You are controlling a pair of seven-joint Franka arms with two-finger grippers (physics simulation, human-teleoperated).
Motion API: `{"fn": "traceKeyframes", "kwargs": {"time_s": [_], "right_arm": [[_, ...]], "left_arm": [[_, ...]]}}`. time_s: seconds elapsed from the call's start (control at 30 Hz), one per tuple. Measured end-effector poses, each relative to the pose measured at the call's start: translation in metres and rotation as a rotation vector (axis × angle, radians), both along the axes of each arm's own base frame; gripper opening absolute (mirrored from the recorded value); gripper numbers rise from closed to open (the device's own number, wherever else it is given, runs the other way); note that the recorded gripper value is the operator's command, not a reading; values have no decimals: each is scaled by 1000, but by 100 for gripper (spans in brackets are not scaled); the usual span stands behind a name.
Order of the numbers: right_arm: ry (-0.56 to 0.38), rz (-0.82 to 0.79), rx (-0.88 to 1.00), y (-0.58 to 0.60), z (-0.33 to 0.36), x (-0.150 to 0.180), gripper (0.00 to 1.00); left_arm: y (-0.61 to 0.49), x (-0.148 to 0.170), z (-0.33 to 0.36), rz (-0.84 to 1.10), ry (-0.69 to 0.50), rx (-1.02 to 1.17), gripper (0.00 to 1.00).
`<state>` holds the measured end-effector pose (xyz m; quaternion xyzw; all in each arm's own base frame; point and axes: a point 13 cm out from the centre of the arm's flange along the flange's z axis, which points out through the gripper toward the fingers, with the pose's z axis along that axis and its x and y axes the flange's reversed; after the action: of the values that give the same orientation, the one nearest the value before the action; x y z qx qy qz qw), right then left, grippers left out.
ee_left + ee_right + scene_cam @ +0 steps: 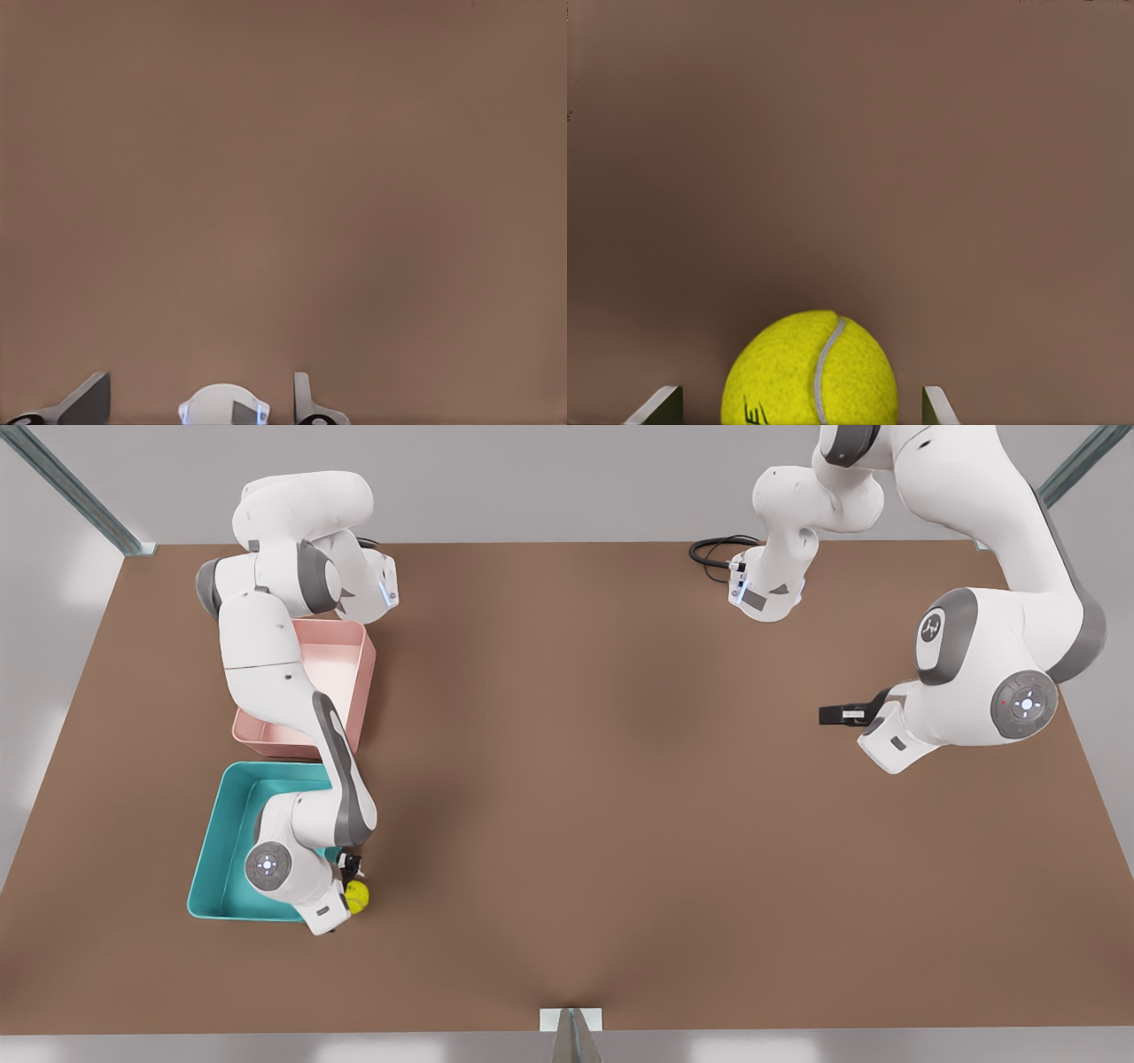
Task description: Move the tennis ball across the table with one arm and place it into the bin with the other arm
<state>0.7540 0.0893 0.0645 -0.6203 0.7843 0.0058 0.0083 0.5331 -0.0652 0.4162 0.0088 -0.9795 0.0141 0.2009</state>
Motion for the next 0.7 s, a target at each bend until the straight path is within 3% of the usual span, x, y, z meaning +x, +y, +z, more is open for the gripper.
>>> {"fn": "traceKeyframes", "kwargs": {"time_s": [0.7], "right_arm": [[-17, 113, 0, -7, -33, 1, 100]], "left_arm": [[-1, 9, -1, 28, -31, 9, 100]]}}
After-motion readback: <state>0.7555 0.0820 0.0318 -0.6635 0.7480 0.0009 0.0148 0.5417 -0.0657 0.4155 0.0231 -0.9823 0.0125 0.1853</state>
